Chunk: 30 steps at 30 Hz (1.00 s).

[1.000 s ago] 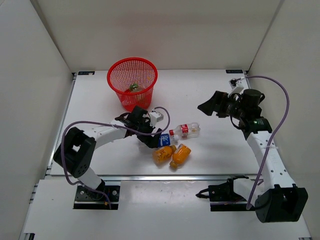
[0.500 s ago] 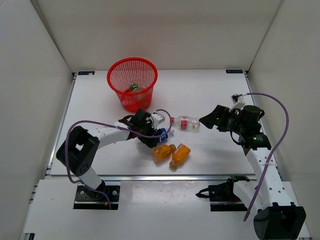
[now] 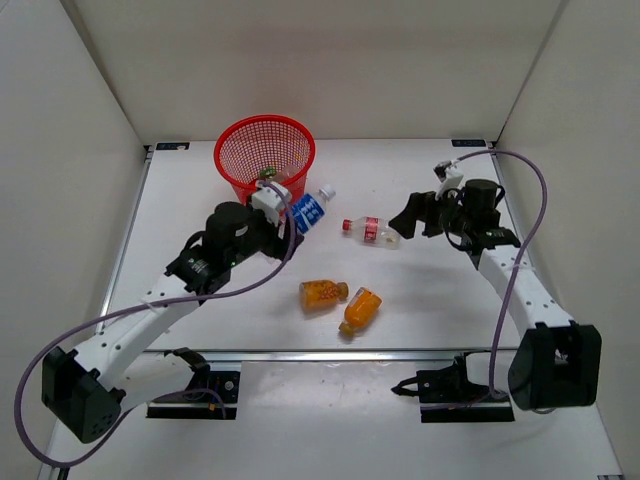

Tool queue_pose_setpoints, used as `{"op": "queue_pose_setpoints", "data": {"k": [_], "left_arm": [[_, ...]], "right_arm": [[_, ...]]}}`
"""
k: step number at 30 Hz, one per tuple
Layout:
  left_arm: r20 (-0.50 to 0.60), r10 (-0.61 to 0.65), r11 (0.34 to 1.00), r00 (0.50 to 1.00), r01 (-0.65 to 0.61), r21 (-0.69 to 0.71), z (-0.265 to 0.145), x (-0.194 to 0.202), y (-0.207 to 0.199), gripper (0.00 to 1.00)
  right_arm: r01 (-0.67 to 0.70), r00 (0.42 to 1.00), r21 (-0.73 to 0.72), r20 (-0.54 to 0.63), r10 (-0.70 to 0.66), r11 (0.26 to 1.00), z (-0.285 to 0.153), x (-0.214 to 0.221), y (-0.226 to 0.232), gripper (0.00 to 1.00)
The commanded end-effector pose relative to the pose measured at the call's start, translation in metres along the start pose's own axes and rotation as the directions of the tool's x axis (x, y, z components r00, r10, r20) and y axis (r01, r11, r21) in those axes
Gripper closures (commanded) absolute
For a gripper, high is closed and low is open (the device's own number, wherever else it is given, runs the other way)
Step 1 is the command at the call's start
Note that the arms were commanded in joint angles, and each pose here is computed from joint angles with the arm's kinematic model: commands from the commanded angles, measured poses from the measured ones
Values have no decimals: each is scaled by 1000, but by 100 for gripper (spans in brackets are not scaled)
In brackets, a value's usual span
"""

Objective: Put the plastic bottles in the bin

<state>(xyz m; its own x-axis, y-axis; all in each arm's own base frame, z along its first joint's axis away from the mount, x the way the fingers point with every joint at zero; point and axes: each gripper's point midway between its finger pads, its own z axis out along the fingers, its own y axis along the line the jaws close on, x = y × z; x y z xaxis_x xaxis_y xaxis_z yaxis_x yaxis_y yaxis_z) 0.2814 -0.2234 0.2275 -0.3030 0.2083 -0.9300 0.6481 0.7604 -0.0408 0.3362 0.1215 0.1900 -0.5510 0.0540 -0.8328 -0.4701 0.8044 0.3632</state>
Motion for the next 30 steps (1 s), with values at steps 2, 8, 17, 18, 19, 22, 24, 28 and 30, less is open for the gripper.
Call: {"op": "queue_pose_setpoints", "data": {"k": [2, 8, 17, 18, 19, 22, 24, 28, 30], "left_arm": [[330, -103, 972, 938, 165, -165, -19, -103, 43, 37], [521, -174, 831, 835, 409, -378, -10, -178, 120, 34], [528, -134, 630, 838, 484, -608, 31, -153, 184, 18], [513, -146, 626, 846, 480, -614, 34, -148, 191, 5], [513, -163, 623, 843, 491, -609, 40, -147, 197, 2], [502, -211, 645, 839, 505, -573, 49, -141, 201, 1], [484, -228, 664, 845, 499, -557, 54, -139, 195, 1], [486, -208, 691, 849, 479, -541, 41, -153, 181, 2], [480, -220, 711, 849, 477, -517, 26, -162, 167, 1]], "right_arm": [[262, 955, -158, 186, -232, 952, 26, -58, -3, 5], [256, 966, -344, 75, -245, 903, 93, -69, -28, 8], [359, 901, -249, -158, -403, 900, 182, -12, -41, 7], [362, 891, -236, -195, -409, 902, 189, -1, -48, 7], [352, 886, -233, -228, -403, 907, 193, 5, -53, 7], [416, 836, -175, -312, -451, 892, 203, 20, -64, 7], [447, 801, -162, -366, -474, 880, 204, 39, -66, 7], [494, 779, -98, -391, -490, 864, 200, 47, -71, 9], [477, 800, -59, -384, -461, 877, 192, 45, -75, 11]]}}
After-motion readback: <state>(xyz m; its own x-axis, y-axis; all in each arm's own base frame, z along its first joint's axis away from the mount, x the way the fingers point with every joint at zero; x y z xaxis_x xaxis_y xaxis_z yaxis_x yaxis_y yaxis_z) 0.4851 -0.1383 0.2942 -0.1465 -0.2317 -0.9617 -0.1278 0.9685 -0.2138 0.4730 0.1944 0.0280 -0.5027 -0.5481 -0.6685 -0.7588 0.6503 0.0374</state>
